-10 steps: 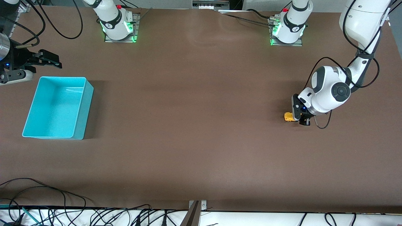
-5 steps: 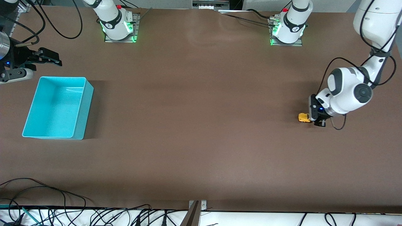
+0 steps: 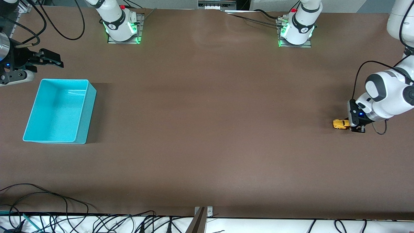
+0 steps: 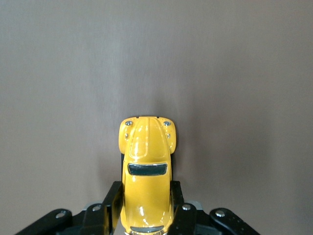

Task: Wind up and store yellow beetle car
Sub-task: 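Drag the car backward along the table with the left gripper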

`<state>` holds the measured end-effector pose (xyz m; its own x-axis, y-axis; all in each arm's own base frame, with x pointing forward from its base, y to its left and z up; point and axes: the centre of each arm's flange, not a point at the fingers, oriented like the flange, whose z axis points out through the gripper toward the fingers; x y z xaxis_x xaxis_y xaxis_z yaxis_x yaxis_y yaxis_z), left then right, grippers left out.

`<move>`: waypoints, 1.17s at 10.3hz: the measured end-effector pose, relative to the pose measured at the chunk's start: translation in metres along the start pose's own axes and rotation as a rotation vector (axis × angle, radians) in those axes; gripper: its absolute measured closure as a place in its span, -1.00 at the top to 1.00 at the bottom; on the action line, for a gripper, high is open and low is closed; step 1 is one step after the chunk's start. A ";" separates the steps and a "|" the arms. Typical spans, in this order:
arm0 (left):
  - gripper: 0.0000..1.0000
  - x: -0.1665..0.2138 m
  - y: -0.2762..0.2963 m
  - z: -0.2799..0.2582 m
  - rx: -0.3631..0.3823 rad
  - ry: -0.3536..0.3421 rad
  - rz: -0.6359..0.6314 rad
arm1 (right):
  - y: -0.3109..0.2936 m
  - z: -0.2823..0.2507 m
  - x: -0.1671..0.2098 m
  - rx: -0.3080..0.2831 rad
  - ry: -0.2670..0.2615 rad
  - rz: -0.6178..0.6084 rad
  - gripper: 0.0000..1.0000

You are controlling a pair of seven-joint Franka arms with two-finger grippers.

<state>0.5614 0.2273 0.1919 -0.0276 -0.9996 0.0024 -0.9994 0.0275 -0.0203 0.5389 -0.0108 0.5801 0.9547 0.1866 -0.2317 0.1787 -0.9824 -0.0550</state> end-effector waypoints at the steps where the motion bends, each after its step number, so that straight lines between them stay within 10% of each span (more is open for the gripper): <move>1: -0.12 -0.011 0.001 0.000 0.004 -0.002 -0.008 | 0.000 0.000 0.000 0.000 -0.001 0.000 1.00; 10: -0.10 -0.029 0.003 0.000 0.013 -0.001 -0.022 | 0.002 0.000 -0.001 0.001 -0.003 -0.002 1.00; 12: 0.34 -0.028 0.007 0.010 -0.025 0.026 -0.009 | 0.002 0.000 -0.001 0.002 -0.003 -0.002 1.00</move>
<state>0.5550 0.2551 0.1814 -0.0193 -0.9994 0.0286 -0.9998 0.0194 0.0048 0.5384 -0.0128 0.5800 0.9536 0.1882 -0.2349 0.1798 -0.9821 -0.0569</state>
